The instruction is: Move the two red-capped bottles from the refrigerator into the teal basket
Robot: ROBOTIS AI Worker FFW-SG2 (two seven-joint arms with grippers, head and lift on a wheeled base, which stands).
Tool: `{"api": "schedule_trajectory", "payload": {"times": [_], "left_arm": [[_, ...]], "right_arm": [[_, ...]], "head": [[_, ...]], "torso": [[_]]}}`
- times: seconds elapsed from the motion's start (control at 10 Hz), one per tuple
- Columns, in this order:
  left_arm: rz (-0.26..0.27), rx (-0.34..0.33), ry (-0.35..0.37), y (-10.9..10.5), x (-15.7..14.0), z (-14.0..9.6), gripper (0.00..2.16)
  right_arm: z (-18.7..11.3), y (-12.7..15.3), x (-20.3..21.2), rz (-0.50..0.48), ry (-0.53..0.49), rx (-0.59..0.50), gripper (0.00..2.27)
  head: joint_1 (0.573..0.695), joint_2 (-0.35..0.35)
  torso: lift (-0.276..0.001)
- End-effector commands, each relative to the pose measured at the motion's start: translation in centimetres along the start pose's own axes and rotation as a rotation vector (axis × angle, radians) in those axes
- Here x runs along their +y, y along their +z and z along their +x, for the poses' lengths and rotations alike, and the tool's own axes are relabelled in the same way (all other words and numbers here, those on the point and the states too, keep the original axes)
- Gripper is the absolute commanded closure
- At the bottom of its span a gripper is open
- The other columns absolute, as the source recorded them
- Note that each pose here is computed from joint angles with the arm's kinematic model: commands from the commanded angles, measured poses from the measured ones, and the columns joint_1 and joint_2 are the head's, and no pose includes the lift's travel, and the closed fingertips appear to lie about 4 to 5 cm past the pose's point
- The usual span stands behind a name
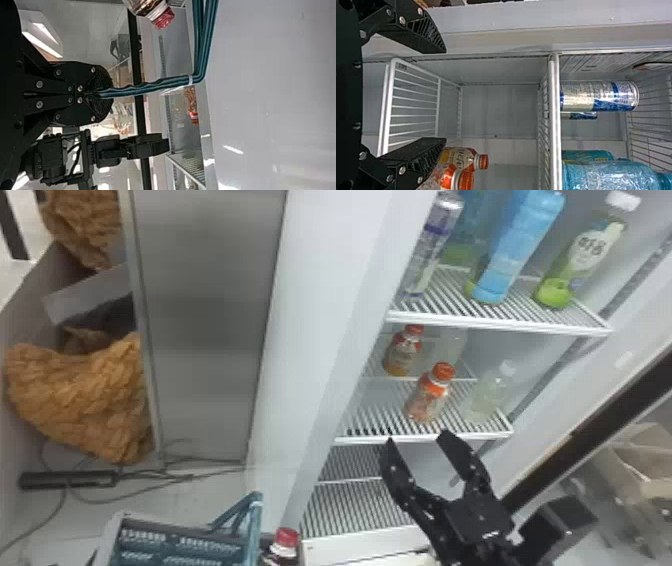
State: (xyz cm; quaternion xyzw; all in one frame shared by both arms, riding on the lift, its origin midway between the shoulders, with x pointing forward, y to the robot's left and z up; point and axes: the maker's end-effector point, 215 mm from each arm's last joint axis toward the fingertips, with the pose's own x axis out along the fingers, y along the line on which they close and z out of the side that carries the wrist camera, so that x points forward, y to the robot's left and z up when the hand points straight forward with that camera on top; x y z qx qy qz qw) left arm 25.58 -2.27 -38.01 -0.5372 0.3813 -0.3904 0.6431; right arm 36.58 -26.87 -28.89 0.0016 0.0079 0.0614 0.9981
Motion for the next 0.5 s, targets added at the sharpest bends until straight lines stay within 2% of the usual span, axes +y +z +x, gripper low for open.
{"api": "schedule_trajectory", "payload": {"times": [0.0, 0.4], "left_arm": [[0.000, 0.000, 0.000, 0.0, 0.0, 0.0, 1.16], [0.004, 0.001, -0.003, 0.1, -0.1, 0.1, 1.16]], "right_arm": [[0.0, -0.4, 0.0, 0.004, 0.000, 0.013, 0.25], [-0.3, -5.4, 0.2, 0.023, 0.020, 0.159, 0.25]], "head": [[0.695, -0.350], [0.695, -0.350]], "torso": [[-0.224], [-0.224]]}}
